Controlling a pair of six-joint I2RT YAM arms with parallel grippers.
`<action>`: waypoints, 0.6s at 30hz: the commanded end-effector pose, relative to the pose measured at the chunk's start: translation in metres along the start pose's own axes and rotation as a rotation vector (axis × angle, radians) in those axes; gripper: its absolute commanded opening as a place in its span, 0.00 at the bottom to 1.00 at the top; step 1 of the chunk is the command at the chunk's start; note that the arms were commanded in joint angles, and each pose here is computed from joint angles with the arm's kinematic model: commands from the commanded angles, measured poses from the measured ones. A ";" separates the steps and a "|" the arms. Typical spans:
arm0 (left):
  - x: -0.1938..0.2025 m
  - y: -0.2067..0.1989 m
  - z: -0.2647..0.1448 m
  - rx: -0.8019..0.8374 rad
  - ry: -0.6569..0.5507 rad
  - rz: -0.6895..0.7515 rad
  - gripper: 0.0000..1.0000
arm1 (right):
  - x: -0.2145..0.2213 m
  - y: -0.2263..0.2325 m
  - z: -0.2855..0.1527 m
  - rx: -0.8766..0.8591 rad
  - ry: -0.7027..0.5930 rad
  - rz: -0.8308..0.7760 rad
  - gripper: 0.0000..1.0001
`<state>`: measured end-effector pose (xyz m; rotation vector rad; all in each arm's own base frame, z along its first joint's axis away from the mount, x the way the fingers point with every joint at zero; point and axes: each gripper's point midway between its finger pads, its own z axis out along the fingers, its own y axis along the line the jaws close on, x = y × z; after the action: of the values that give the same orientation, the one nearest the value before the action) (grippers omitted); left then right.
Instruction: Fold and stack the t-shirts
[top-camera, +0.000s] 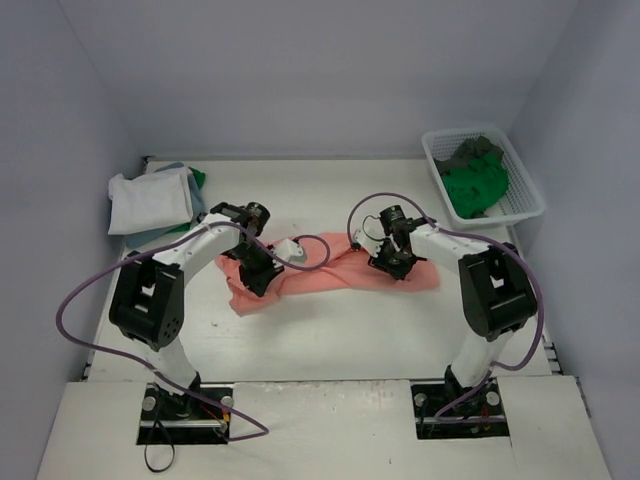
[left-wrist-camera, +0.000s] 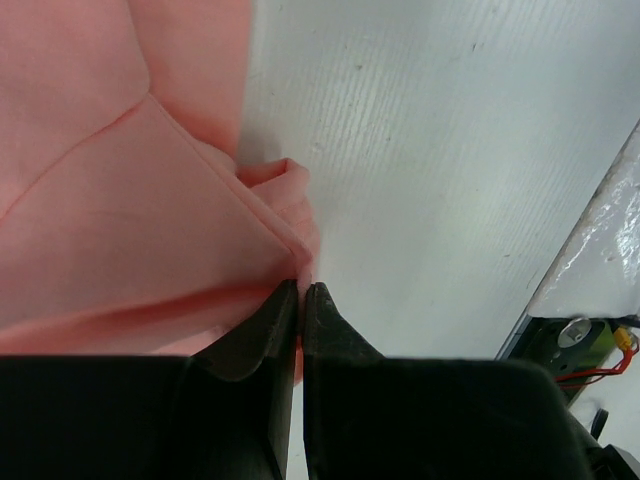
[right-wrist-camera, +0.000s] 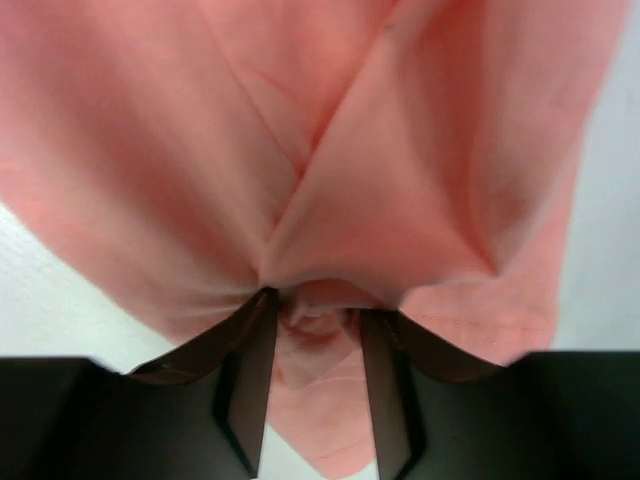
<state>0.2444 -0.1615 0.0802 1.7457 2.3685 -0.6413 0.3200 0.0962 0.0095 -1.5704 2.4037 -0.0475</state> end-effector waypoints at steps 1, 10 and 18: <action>0.015 -0.008 -0.001 0.025 0.082 0.043 0.00 | 0.033 0.003 0.010 -0.001 0.152 0.016 0.37; 0.018 0.005 0.013 0.046 0.131 0.042 0.00 | -0.009 -0.036 -0.025 0.103 -0.002 0.082 0.68; 0.011 0.014 0.017 0.047 0.124 0.047 0.00 | -0.044 -0.067 -0.072 0.162 -0.200 0.127 0.69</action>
<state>0.2434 -0.1524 0.0433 1.8750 2.4639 -0.6188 0.3576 0.0934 0.0431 -1.4062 2.3949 -0.0883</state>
